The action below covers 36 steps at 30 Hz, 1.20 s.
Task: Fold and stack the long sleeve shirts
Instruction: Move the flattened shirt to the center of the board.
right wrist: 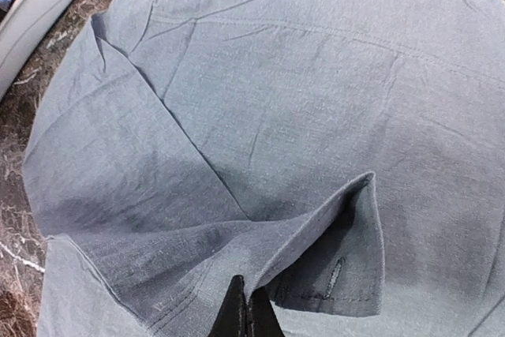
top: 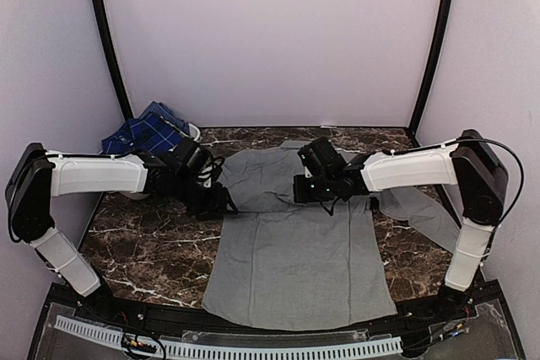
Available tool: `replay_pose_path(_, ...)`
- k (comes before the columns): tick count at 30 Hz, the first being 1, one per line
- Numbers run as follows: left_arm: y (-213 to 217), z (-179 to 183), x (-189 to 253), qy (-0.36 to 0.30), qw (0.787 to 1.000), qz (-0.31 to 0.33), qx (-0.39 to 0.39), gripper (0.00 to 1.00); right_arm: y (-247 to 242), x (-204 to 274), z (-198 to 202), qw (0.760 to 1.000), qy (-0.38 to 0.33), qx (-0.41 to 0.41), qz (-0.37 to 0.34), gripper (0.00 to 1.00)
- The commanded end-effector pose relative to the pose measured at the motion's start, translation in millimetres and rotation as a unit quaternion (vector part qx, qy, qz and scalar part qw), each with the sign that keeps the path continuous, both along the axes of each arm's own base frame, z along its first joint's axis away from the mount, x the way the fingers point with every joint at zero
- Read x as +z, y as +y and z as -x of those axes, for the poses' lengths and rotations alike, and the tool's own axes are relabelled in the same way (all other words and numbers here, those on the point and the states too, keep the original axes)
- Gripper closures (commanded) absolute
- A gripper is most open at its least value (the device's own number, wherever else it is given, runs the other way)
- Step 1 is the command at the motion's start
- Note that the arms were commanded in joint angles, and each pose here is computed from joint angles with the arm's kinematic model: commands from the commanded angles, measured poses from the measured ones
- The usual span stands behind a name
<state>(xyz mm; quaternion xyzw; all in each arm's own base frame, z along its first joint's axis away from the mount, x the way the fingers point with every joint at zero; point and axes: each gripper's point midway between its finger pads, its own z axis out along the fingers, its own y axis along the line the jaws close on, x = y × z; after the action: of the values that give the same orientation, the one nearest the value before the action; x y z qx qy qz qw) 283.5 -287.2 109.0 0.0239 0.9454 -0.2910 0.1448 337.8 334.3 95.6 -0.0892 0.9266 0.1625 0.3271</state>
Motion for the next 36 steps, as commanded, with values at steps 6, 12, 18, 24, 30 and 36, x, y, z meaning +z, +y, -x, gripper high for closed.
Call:
replay_pose_path(6,-7.5,31.8,-57.4,0.069,0.997,0.019,-0.013,0.54,18.6,-49.2,-16.2,0.998,0.029,0.033,0.037,1.00)
replay_pose_path(12,4.9,24.3,-94.0,0.094,0.995,-0.032,0.007,0.56,19.5,-58.9,-28.5,0.999,0.038,0.020,0.034,1.00)
replay_pose_path(18,29.8,-0.6,-106.5,0.093,0.993,-0.060,0.031,0.57,23.3,-61.5,-47.3,0.999,0.041,0.008,0.020,1.00)
replay_pose_path(24,41.8,-20.9,-99.5,0.080,0.994,-0.068,0.038,0.57,27.4,-58.3,-74.4,0.999,0.034,0.004,0.016,1.00)
replay_pose_path(30,51.0,-22.4,-65.1,0.046,0.995,-0.080,0.033,0.57,43.9,-29.4,-93.9,1.000,0.009,0.025,0.002,1.00)
replay_pose_path(36,86.4,9.9,-51.1,0.044,0.991,-0.119,0.049,0.57,53.8,-2.0,-98.8,0.999,-0.009,0.042,-0.013,1.00)
